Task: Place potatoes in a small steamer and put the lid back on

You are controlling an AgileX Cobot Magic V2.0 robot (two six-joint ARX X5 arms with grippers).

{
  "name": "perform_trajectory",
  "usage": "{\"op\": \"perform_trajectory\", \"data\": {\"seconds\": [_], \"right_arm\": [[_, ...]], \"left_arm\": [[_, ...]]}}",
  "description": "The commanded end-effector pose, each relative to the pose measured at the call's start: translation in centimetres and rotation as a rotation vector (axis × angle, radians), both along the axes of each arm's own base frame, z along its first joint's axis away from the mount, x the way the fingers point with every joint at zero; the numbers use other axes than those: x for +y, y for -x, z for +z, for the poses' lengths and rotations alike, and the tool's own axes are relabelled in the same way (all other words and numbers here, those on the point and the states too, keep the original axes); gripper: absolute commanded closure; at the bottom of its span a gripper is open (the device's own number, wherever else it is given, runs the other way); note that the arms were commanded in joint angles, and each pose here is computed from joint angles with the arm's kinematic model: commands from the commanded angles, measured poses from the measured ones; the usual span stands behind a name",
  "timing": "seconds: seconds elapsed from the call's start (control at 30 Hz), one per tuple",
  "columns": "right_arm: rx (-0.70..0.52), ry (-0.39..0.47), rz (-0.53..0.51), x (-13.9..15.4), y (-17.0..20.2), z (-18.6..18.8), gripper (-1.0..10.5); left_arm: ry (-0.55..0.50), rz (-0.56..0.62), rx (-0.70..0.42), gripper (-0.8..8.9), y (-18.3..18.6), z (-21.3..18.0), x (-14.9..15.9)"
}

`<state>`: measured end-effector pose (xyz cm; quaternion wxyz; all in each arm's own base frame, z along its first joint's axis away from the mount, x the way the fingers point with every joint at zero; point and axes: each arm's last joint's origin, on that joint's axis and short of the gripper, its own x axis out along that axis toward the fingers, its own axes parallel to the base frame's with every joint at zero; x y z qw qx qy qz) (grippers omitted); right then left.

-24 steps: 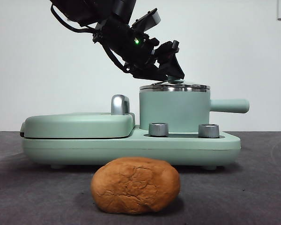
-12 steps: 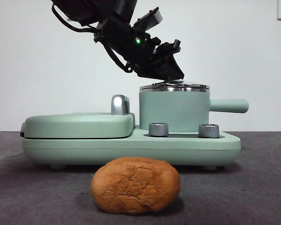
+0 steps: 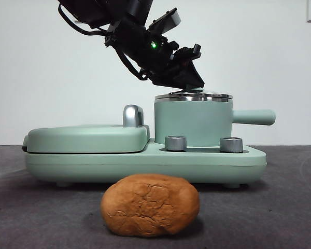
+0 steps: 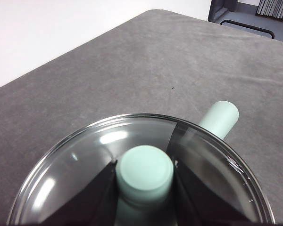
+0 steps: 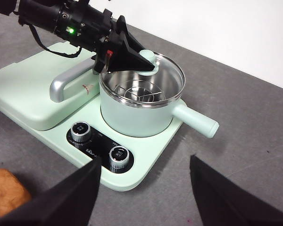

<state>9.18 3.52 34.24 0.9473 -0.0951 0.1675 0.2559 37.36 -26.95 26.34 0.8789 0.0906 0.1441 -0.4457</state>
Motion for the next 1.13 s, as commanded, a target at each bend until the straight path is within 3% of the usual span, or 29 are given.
{"op": "perform_trajectory", "data": {"seconds": [0.03,0.43,0.77,1.13], "right_arm": [[-0.011,-0.019,-0.007,0.0,0.1,0.5,6.5],[-0.009,-0.019,-0.006,0.0,0.1,0.5,6.5],[-0.009,-0.019,-0.003,0.0,0.1,0.5,6.5],[-0.003,-0.033,0.036,0.1,0.2,0.5,6.5]], "left_arm": [[0.035,-0.010,-0.051,8.08,0.5,2.1,-0.3],[0.085,-0.009,-0.114,8.08,3.2,7.9,1.7],[0.098,-0.005,-0.127,8.01,8.1,14.0,5.2],[0.035,0.068,-0.068,7.99,13.0,14.8,9.8]]}}
